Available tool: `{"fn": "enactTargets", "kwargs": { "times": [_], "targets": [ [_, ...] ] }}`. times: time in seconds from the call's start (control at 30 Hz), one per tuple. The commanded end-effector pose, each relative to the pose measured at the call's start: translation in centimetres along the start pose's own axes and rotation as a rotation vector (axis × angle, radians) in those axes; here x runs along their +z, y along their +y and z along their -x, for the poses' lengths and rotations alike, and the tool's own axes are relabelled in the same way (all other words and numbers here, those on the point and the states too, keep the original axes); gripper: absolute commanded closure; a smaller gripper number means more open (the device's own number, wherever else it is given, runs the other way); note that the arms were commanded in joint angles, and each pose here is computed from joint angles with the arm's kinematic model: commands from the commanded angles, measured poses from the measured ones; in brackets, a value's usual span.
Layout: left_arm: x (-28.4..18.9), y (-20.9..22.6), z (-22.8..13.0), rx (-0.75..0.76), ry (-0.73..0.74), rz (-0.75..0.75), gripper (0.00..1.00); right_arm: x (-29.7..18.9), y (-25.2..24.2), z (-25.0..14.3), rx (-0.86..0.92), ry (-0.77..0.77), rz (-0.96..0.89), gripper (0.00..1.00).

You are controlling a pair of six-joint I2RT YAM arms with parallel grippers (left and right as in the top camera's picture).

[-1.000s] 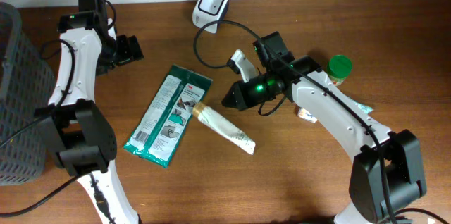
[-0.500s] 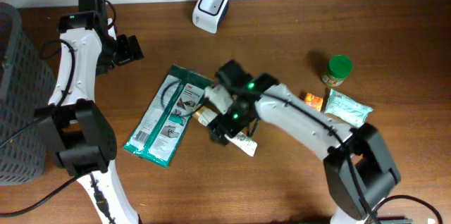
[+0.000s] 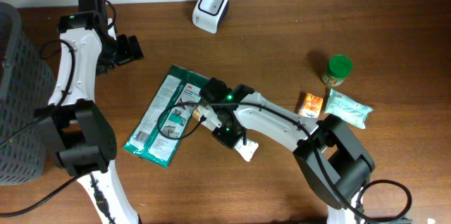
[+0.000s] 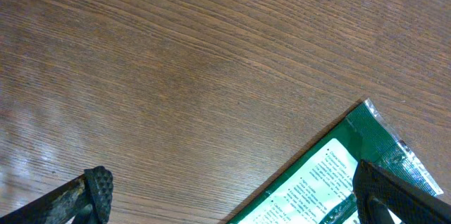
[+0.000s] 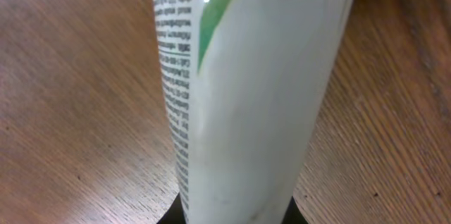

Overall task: Scan the item barcode
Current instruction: 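Raise the white tube up under the scanner with the right gripper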

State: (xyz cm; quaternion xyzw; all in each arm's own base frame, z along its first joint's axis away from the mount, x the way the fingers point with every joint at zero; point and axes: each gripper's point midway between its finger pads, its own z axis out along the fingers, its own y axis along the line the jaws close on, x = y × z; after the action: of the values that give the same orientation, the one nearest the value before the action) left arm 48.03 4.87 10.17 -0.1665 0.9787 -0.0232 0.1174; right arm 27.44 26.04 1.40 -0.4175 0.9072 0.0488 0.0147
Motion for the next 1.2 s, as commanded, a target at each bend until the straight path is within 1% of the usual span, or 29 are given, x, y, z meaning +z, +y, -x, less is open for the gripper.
{"fn": "enactTargets", "kwargs": {
  "times": [0.0, 0.1, 0.2, 0.3, 0.37, 0.47, 0.6, 0.67, 0.73, 0.77, 0.8, 0.83, 0.93, 0.97, 1.07, 1.17],
  "targets": [
    [0.0, 0.1, 0.4, -0.002, -0.009, 0.005, 0.01, -2.4, -1.0, 1.6, 0.142, -0.084, 0.107, 0.96],
    [0.0, 0.1, 0.4, -0.003, -0.009, 0.005, 0.00, -7.2, -0.3, 4.4, 0.187, -0.244, 0.358, 0.96],
    [0.0, 0.1, 0.4, -0.003, -0.009, 0.005, 0.00, -11.8, -0.7, 6.3, 0.263, -0.353, 0.551, 0.96],
    [0.0, 0.1, 0.4, -0.003, -0.009, 0.005, 0.01, -15.6, -1.5, 7.8, 0.302, -0.441, 0.674, 0.96],
    [0.0, 0.1, 0.4, -0.003, -0.009, 0.005, 0.01, -18.2, -2.4, 9.1, 0.337, -0.508, 0.715, 0.96],
    [0.0, 0.1, 0.4, -0.003, -0.009, 0.005, 0.01, -22.5, -3.1, 11.5, 0.331, -0.628, 0.764, 0.96],
    [0.0, 0.1, 0.4, -0.003, -0.009, 0.005, 0.01, -25.0, -3.6, 13.2, 0.270, -0.737, 0.739, 0.96],
    [0.0, 0.1, 0.4, -0.003, -0.009, 0.005, 0.01, -25.3, -4.0, 13.7, 0.257, -0.767, 0.718, 0.96],
    [0.0, 0.1, 0.4, -0.003, -0.009, 0.005, 0.00, -23.9, -6.8, 14.2, 0.329, -0.783, 0.540, 0.96],
    [0.0, 0.1, 0.4, -0.003, -0.009, 0.005, 0.00, -22.8, -9.3, 14.4, 0.388, -0.789, 0.385, 0.96],
    [0.0, 0.1, 0.4, -0.003, -0.009, 0.005, 0.00, -22.0, -11.4, 14.5, 0.407, -0.796, 0.241, 0.96],
    [0.0, 0.1, 0.4, -0.003, -0.009, 0.005, 0.00, -21.5, -13.9, 14.5, 0.423, -0.804, 0.059, 0.96],
    [0.0, 0.1, 0.4, -0.003, -0.009, 0.005, 0.00, -21.2, -18.9, 15.2, 0.425, -0.835, -0.275, 0.96],
    [0.0, 0.1, 0.4, -0.003, -0.009, 0.005, 0.00, -21.4, -20.2, 15.7, 0.440, -0.860, -0.345, 0.96],
    [0.0, 0.1, 0.4, -0.003, -0.009, 0.005, 0.01, -22.7, -22.0, 17.3, 0.414, -0.916, -0.443, 0.96],
    [0.0, 0.1, 0.4, -0.003, -0.009, 0.005, 0.01, -23.7, -23.6, 19.4, 0.333, -0.894, -0.586, 0.96]
  ]
}}
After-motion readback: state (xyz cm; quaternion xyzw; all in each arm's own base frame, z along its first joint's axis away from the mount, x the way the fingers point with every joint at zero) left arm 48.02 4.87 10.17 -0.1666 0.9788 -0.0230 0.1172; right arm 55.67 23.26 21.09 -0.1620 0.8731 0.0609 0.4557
